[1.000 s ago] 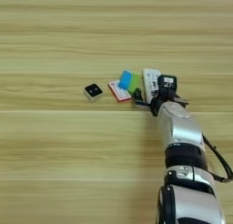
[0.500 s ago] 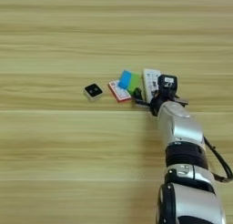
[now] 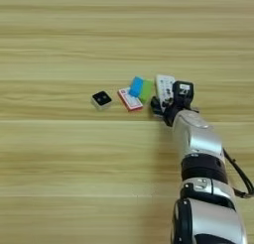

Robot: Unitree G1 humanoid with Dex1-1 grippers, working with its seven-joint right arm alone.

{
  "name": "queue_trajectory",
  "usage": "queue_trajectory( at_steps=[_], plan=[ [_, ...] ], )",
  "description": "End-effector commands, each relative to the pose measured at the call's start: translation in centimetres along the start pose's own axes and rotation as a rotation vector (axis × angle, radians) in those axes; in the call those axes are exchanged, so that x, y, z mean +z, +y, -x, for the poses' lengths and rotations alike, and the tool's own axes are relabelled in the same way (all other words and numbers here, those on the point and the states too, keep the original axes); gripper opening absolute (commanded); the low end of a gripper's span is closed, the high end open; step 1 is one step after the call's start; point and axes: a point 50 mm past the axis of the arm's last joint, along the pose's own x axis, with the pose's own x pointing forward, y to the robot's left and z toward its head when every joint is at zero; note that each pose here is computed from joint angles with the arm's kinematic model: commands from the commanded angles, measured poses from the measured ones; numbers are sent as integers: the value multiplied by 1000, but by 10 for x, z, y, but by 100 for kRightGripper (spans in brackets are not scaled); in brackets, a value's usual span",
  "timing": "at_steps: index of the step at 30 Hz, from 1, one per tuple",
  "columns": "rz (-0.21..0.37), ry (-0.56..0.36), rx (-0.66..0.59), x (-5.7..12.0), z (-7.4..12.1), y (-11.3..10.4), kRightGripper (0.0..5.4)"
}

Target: Move the objects on the table

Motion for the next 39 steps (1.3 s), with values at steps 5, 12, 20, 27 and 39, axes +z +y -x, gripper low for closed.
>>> queue_trajectory(
  at_steps=[5, 12, 20, 27, 39],
  plan=[
    [15, -102, 2, 36, 1, -2, 290],
    [16, -105, 4, 36, 1, -2, 290],
    [15, -109, 6, 36, 1, -2, 290],
    [16, -118, 8, 36, 1, -2, 290],
    [8, -225, 28, 50, 9, 5, 290]
  ],
)
